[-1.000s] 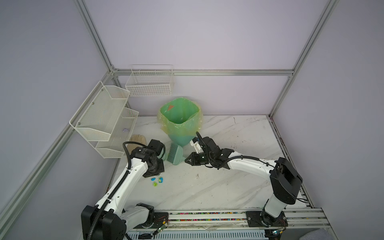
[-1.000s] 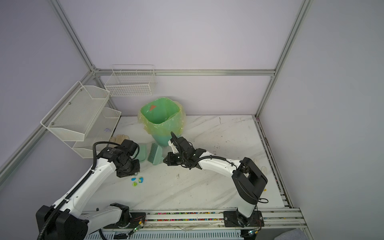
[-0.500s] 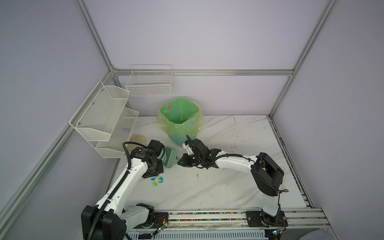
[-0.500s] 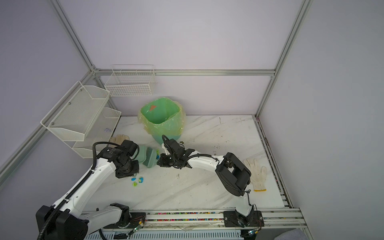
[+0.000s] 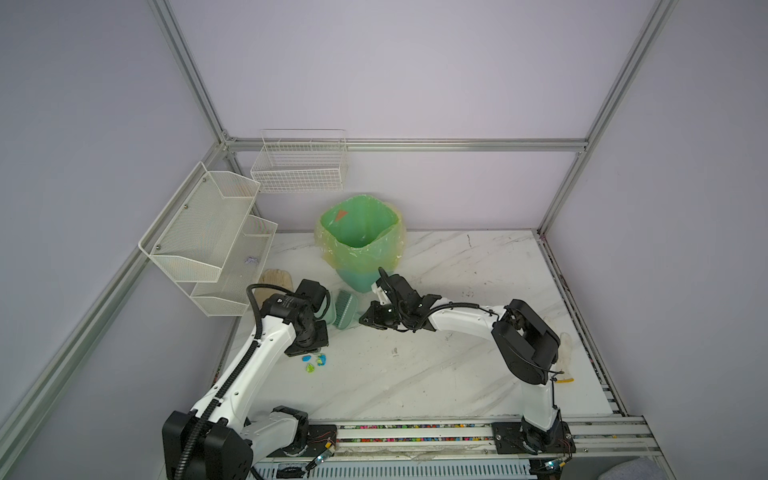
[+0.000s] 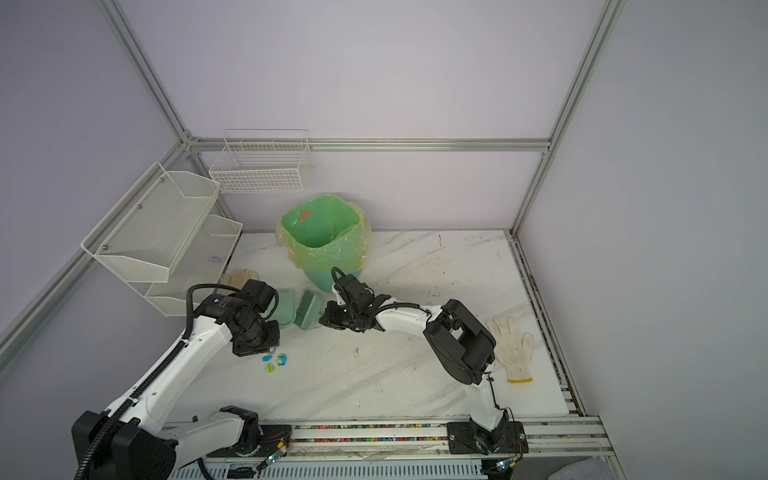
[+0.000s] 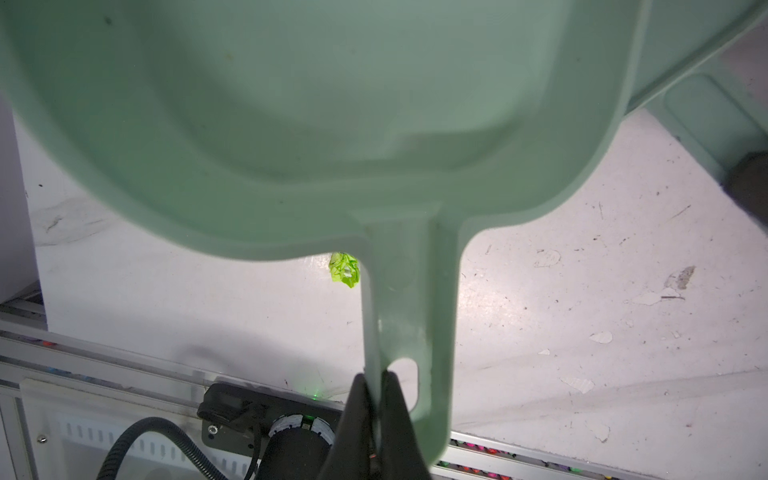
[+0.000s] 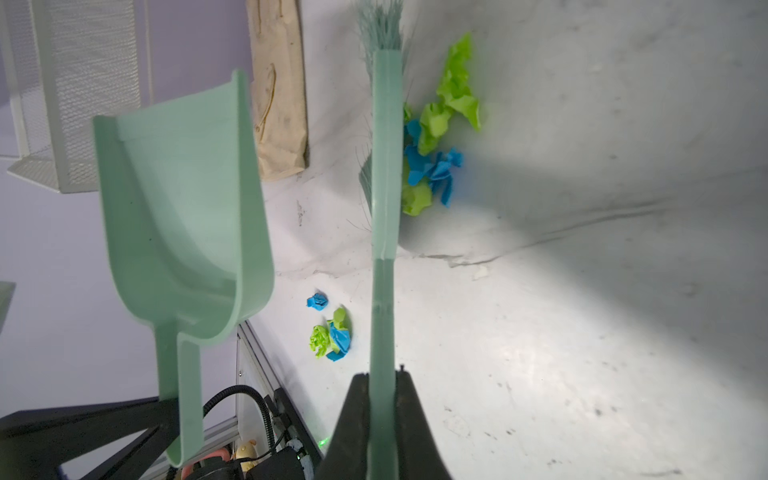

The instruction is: Sweep away the paper scraps from the table

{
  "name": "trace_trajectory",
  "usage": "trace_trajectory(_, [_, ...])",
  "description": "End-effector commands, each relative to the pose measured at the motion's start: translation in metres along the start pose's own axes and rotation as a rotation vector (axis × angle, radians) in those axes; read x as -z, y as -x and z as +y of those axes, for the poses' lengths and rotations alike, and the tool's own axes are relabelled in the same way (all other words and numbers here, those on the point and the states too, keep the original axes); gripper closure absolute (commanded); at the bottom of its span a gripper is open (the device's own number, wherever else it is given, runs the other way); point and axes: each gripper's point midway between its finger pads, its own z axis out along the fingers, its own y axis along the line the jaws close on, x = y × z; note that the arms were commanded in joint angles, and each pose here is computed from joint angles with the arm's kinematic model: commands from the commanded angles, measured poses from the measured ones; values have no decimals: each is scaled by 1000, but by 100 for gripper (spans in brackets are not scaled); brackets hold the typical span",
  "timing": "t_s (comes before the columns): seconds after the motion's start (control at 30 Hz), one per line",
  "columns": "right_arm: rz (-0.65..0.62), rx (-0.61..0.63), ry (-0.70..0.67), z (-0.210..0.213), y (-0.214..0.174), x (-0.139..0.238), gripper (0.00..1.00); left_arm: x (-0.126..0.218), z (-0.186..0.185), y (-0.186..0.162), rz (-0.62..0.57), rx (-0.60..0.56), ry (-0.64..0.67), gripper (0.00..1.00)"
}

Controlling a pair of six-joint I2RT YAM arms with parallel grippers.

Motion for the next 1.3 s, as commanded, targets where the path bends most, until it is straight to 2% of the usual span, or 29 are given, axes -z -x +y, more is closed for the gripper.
trace_trajectory(0.0, [-5,-61,-15,-18,3,14,100,7,-6,3,-35,-14,-40,100])
trace_trajectory(0.3, [1,-149,-82,-65,-11,52,100,-2,-28,-6,-12,-40,-70,100])
trace_trajectory(0.67, [-111,-229,-125,-101,-8,143,100,-16,-101,-9,-18,-149,-136,100])
trace_trajectory(0.83, [-131,-201,-84,-84,-4,165,100,-16,-121,-3,-32,-182,-139,100])
trace_trajectory(1.03, [-208,-141,-46,-51,22,197,100,-11,-132,-1,-47,-199,-150,100])
trace_trajectory(1.27, [-241,-79,-131,-58,49,221,100,-11,-131,-12,-37,-214,-154,100])
